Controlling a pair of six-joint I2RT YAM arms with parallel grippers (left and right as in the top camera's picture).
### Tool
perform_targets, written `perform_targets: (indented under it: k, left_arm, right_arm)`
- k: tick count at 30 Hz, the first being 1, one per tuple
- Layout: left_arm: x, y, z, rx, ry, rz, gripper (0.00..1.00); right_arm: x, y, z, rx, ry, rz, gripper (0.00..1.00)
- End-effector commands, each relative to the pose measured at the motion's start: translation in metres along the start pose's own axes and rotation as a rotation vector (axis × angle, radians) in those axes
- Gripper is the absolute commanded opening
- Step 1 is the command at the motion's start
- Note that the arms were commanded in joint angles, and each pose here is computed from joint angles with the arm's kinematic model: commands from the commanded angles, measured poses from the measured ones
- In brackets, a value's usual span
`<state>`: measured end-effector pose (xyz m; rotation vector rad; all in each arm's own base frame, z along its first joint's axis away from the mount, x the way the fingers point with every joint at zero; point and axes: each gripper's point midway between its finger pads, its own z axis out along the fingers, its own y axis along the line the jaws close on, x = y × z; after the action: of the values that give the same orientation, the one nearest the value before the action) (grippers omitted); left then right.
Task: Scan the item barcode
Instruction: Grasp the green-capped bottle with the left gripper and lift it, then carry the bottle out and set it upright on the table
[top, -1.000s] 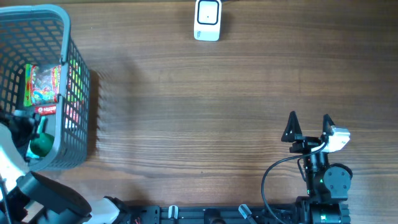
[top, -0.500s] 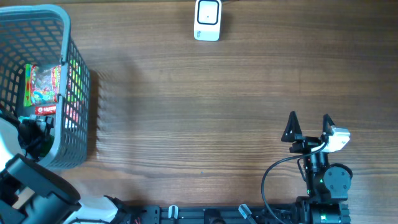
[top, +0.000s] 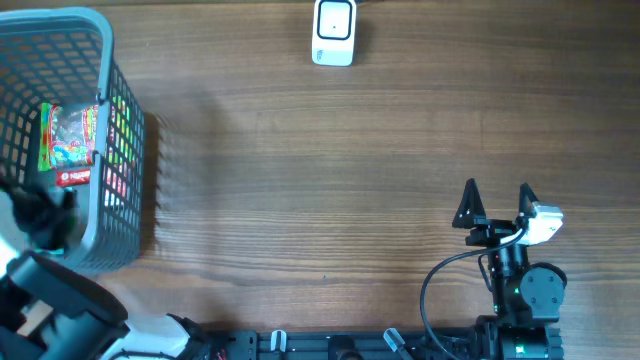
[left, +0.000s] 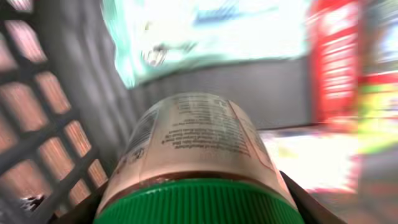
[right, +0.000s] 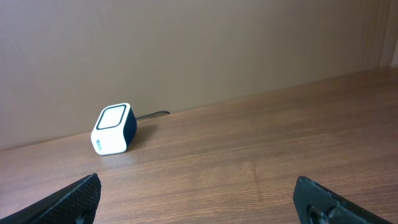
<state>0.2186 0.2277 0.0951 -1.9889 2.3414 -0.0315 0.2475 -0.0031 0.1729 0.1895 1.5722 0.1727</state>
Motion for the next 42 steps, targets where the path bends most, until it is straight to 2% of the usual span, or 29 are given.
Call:
perform_targets:
  k: [1, 5, 8, 9, 10, 13, 15, 16, 18, 20, 24, 28, 34, 37, 40, 42]
  left_arm:
    - [-0.029, -0.032, -0.109, 0.164, -0.226, 0.037, 0.53]
    - [-0.018, -0.07, -0.202, 0.36, -0.359, 0.123, 0.53]
    - [0.014, -0.108, -0.277, 0.585, -0.439, 0.217, 0.54]
    - [0.036, -0.126, -0.31, 0.687, -0.466, 0.262, 0.55]
    - [0.073, -0.151, -0.342, 0.806, -0.479, 0.352, 0.57]
    - [0.123, -0.182, -0.355, 0.898, -0.437, 0.464, 0.57]
    - [0.157, -0.201, -0.342, 0.875, -0.381, 0.513, 0.57]
    - [0.189, -0.218, -0.323, 0.837, -0.323, 0.587, 0.56]
    - [0.245, -0.242, -0.278, 0.731, -0.217, 0.719, 0.56]
    - [0.285, -0.257, -0.221, 0.56, -0.16, 0.748, 0.57]
    - [0.33, -0.268, -0.12, 0.281, -0.073, 0.617, 0.56]
    - [0.373, -0.266, -0.051, 0.123, 0.012, 0.434, 0.57]
    - [0.436, -0.238, -0.008, -0.022, 0.078, 0.182, 0.58]
    - [0.461, -0.223, -0.003, -0.045, 0.084, 0.056, 0.61]
    - [0.49, -0.213, 0.005, -0.046, 0.11, -0.02, 0.69]
    - [0.509, -0.21, 0.013, -0.03, 0.134, -0.051, 0.69]
  right_arm:
    - [-0.002, 0.0, 0.0, 0.003, -0.008, 0.008, 1.0]
    - [-0.002, 0.0, 0.0, 0.003, -0.008, 0.008, 1.0]
    - [-0.002, 0.0, 0.0, 0.003, -0.009, 0.008, 1.0]
    - [-0.002, 0.0, 0.0, 0.003, -0.009, 0.008, 1.0]
    - [-0.002, 0.0, 0.0, 0.003, -0.009, 0.009, 1.0]
    - [-0.002, 0.0, 0.0, 0.003, -0.008, 0.008, 1.0]
    - [-0.002, 0.0, 0.0, 0.003, -0.008, 0.009, 1.0]
    - [-0.002, 0.0, 0.0, 0.003, -0.009, 0.008, 1.0]
    - [-0.002, 0.0, 0.0, 0.003, -0.008, 0.008, 1.0]
    - [-0.002, 0.0, 0.0, 0.003, -0.009, 0.008, 1.0]
    - [-0.002, 0.0, 0.0, 0.003, -0.008, 0.008, 1.0]
    - [-0.002, 0.0, 0.0, 0.003, -0.008, 0.008, 1.0]
    - [-0.002, 0.0, 0.0, 0.003, -0.008, 0.008, 1.0]
    - [-0.002, 0.0, 0.0, 0.003, -0.008, 0.009, 1.0]
    - [-0.002, 0.0, 0.0, 0.003, -0.008, 0.009, 1.0]
    - [-0.002, 0.0, 0.0, 0.003, -0.008, 0.008, 1.0]
